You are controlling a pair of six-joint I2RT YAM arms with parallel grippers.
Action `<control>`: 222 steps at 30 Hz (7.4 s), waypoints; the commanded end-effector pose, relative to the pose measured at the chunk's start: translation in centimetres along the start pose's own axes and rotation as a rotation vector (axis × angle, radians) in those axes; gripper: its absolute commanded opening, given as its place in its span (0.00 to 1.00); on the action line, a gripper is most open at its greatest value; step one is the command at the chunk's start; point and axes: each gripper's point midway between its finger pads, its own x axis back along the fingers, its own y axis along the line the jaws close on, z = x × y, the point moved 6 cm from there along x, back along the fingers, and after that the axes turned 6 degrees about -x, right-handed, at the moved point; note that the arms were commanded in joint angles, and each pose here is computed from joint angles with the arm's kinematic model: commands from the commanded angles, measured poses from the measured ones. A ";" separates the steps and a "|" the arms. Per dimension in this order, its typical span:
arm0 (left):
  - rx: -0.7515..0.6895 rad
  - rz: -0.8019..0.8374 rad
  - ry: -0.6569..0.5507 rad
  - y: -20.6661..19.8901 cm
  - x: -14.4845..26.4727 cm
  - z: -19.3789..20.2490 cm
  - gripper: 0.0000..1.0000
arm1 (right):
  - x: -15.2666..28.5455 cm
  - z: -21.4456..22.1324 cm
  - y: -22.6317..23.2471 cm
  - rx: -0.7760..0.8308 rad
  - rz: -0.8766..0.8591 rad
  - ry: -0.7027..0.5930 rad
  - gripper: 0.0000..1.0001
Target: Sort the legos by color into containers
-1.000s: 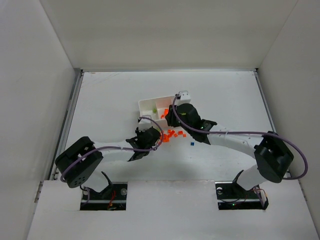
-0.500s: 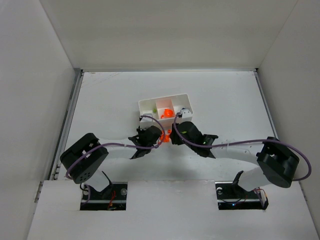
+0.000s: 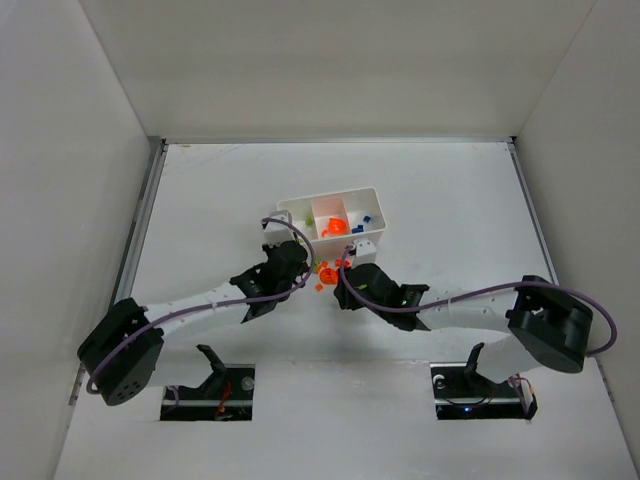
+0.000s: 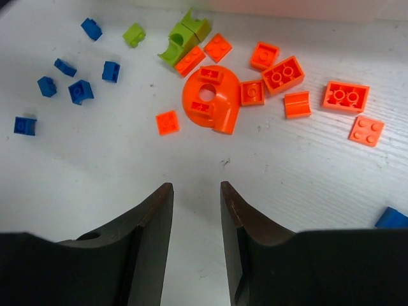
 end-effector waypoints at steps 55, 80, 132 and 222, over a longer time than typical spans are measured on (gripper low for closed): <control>0.031 -0.073 0.265 7.3 5.9 4.9 0.40 | -5.0 0.0 3.3 0.134 0.059 0.008 0.18; -0.056 -0.216 0.325 6.8 6.9 7.3 0.43 | -6.9 -18.5 2.0 0.039 0.008 -0.284 0.29; 0.007 0.281 0.015 -15.0 -5.7 -8.9 0.13 | 4.9 -5.2 -7.9 -0.229 0.199 -0.282 0.36; -0.051 -0.243 0.246 7.5 2.4 7.9 0.25 | -0.6 -11.1 -1.8 -0.105 0.094 -0.234 0.48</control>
